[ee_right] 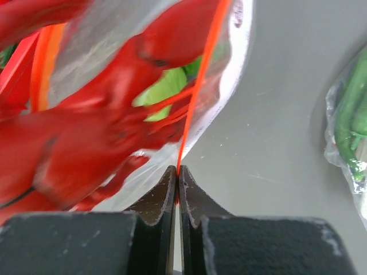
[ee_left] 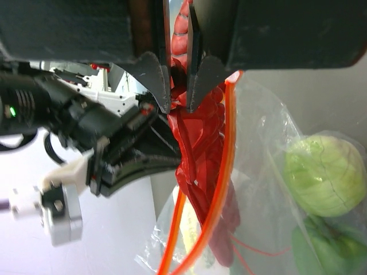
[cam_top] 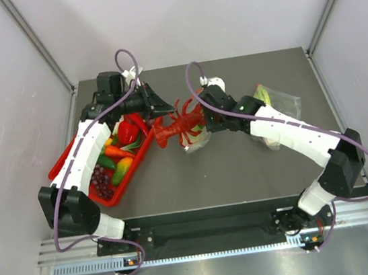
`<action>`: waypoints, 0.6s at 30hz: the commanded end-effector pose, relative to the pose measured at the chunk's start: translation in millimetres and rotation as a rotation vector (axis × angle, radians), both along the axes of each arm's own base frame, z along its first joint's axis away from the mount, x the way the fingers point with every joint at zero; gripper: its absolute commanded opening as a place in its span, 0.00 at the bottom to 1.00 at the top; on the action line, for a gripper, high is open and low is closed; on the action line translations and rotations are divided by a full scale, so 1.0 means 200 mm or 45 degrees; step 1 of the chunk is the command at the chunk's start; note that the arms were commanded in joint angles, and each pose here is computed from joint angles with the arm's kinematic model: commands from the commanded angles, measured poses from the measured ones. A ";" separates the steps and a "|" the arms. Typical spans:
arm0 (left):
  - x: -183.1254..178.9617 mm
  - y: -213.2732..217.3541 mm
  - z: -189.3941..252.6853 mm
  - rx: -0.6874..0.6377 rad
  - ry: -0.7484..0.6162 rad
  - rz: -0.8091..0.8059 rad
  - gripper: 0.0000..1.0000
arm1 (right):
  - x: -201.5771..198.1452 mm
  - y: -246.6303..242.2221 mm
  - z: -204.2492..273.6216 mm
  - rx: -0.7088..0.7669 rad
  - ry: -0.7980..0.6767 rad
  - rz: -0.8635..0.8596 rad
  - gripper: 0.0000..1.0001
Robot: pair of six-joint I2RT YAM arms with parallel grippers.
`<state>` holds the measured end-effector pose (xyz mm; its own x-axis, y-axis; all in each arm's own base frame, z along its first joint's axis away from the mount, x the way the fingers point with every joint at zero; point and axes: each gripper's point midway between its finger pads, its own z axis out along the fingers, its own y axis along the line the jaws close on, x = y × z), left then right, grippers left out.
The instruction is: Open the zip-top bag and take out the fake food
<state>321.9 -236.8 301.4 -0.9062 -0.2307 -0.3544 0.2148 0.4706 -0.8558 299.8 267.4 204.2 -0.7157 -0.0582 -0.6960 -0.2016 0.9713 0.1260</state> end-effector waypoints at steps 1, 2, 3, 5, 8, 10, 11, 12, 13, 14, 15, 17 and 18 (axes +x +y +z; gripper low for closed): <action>-0.10 0.04 0.26 -0.082 -0.169 -0.076 0.00 | 0.09 -0.03 0.10 0.038 -0.066 -0.040 0.00; -0.10 0.05 0.26 -0.083 -0.174 -0.070 0.00 | 0.09 -0.04 0.10 0.037 -0.067 -0.049 0.00; -0.11 0.06 0.28 -0.086 -0.188 -0.071 0.00 | 0.10 -0.05 0.09 0.036 -0.066 -0.057 0.00; -0.12 0.09 0.29 -0.097 -0.192 -0.069 0.00 | 0.11 -0.09 0.09 0.040 -0.067 -0.075 0.00; -0.13 0.14 0.31 -0.113 -0.209 -0.057 0.00 | 0.12 -0.13 0.09 0.038 -0.065 -0.092 0.00; -0.13 0.17 0.33 -0.119 -0.233 -0.048 0.00 | 0.13 -0.15 0.10 0.041 -0.068 -0.102 0.00; -0.14 0.18 0.34 -0.126 -0.238 -0.053 0.00 | 0.13 -0.16 0.09 0.036 -0.065 -0.102 0.00; -0.16 0.19 0.35 -0.130 -0.248 -0.053 0.00 | 0.14 -0.17 0.09 0.037 -0.068 -0.106 0.00; -0.15 0.22 0.34 -0.131 -0.247 -0.036 0.00 | 0.14 -0.17 0.10 0.039 -0.068 -0.108 0.00; -0.15 0.23 0.34 -0.136 -0.248 -0.035 0.00 | 0.15 -0.19 0.10 0.037 -0.072 -0.116 0.00; -0.15 0.26 0.35 -0.136 -0.261 -0.012 0.00 | 0.15 -0.19 0.11 0.042 -0.073 -0.117 0.00; -0.16 0.30 0.34 -0.131 -0.265 0.008 0.00 | 0.16 -0.20 0.12 0.048 -0.082 -0.118 0.00; -0.15 0.31 0.34 -0.127 -0.267 0.022 0.00 | 0.16 -0.20 0.13 0.048 -0.083 -0.119 0.00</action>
